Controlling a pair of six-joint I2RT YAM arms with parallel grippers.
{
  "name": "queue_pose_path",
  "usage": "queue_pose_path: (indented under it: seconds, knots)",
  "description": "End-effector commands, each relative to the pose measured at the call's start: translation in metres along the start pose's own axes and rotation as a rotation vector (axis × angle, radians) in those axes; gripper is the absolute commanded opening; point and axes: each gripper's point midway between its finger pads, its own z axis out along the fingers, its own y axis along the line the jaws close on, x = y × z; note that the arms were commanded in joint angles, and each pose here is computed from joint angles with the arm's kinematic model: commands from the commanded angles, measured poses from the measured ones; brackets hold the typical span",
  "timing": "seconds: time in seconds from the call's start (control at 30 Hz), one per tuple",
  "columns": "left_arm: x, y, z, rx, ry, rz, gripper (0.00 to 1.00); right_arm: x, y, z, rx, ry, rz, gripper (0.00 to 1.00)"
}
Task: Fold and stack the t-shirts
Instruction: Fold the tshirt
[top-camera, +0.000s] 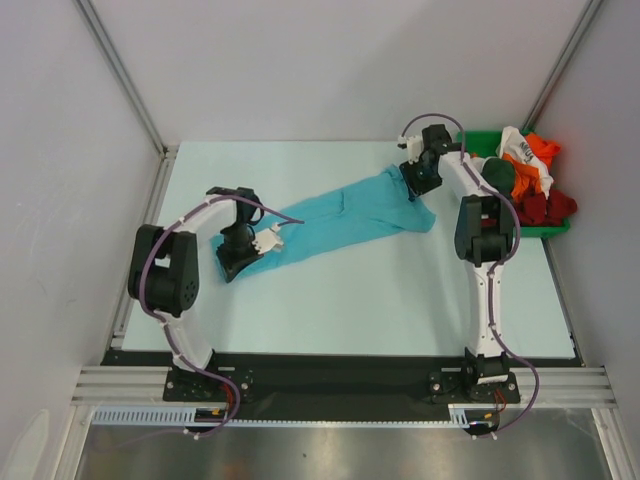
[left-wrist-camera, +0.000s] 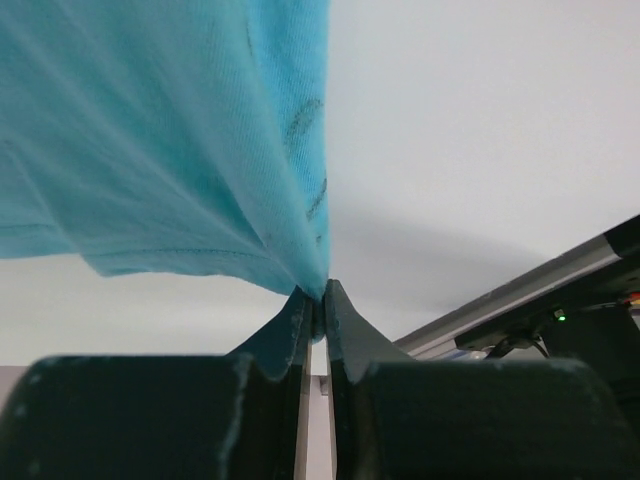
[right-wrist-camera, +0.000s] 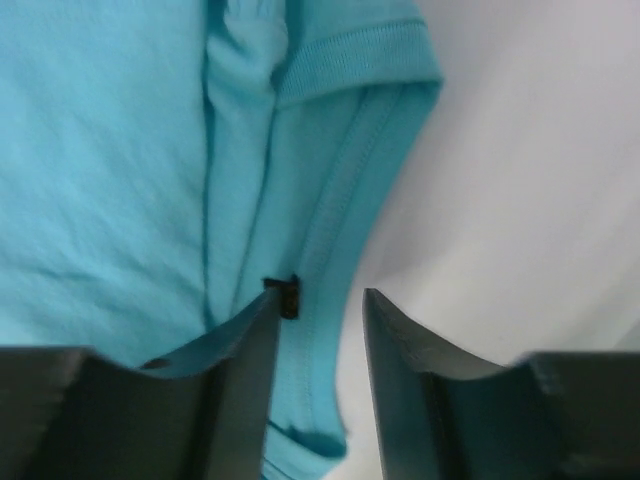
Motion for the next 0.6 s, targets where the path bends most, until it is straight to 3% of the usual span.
queue_pose_path:
  seconds: [0.0,0.07,0.17,0.57]
  knots:
    - [0.001,-0.029,-0.014,0.052,-0.014,-0.013,0.10,-0.020,0.008,-0.003,-0.019,-0.026,-0.008,0.42]
    - [0.000,-0.037,-0.016,0.061,-0.020,-0.006,0.10,-0.021,0.010,0.006,-0.025,-0.013,-0.008,0.19]
    - [-0.001,-0.050,-0.022,0.071,-0.026,0.001,0.10,-0.027,0.011,0.016,-0.013,-0.026,-0.012,0.04]
    - [0.011,-0.097,-0.013,0.134,-0.005,0.004,0.10,-0.052,0.013,0.044,0.013,-0.096,-0.041,0.00]
